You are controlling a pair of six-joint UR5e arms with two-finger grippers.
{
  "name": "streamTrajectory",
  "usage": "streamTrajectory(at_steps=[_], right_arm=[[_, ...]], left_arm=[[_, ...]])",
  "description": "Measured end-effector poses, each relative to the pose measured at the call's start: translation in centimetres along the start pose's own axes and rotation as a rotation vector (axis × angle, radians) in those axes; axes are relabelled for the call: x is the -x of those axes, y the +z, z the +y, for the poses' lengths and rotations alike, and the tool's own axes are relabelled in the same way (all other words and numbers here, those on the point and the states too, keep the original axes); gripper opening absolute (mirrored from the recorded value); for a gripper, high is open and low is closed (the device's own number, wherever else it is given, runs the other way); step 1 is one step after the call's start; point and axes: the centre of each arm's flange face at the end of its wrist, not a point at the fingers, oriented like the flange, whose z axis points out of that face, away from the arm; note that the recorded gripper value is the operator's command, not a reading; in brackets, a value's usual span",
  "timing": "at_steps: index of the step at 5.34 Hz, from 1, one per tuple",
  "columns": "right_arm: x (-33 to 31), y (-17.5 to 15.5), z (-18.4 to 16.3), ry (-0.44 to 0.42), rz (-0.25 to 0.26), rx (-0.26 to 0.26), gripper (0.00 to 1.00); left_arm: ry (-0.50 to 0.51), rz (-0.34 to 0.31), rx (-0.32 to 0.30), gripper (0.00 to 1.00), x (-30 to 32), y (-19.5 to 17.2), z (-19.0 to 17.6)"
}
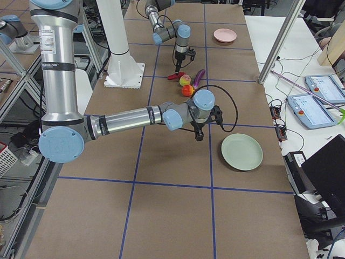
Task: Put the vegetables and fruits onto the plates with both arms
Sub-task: 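Reach the left gripper to the red chili pepper and grasp it, then carry the chili to the pink plate while the right gripper reaches for the pomegranate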
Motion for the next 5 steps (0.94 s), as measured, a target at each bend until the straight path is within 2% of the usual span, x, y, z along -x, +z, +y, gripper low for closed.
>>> streamTrajectory(at_steps=[1,2,4,5], right_arm=[[0.0,0.3,0.0,-0.001,-0.001,0.005,1.00],[-0.1,0.4,0.0,0.002,0.000,0.008,1.00],[-0.6,0.8,0.0,0.010,0.002,0.015,1.00],[-0.7,1.0,-0.1,0.012,0.003,0.018,1.00]], left_arm=[[-0.010,-0.014,0.000,0.81,-0.7,0.6,-0.7],[-0.018,-0.025,0.003,0.03,-1.7,1.0,-1.5],[-0.032,-0.043,0.012,0.00,-1.8,1.6,-2.1],[-0.041,-0.051,0.016,0.00,-1.7,0.0,-2.0]])
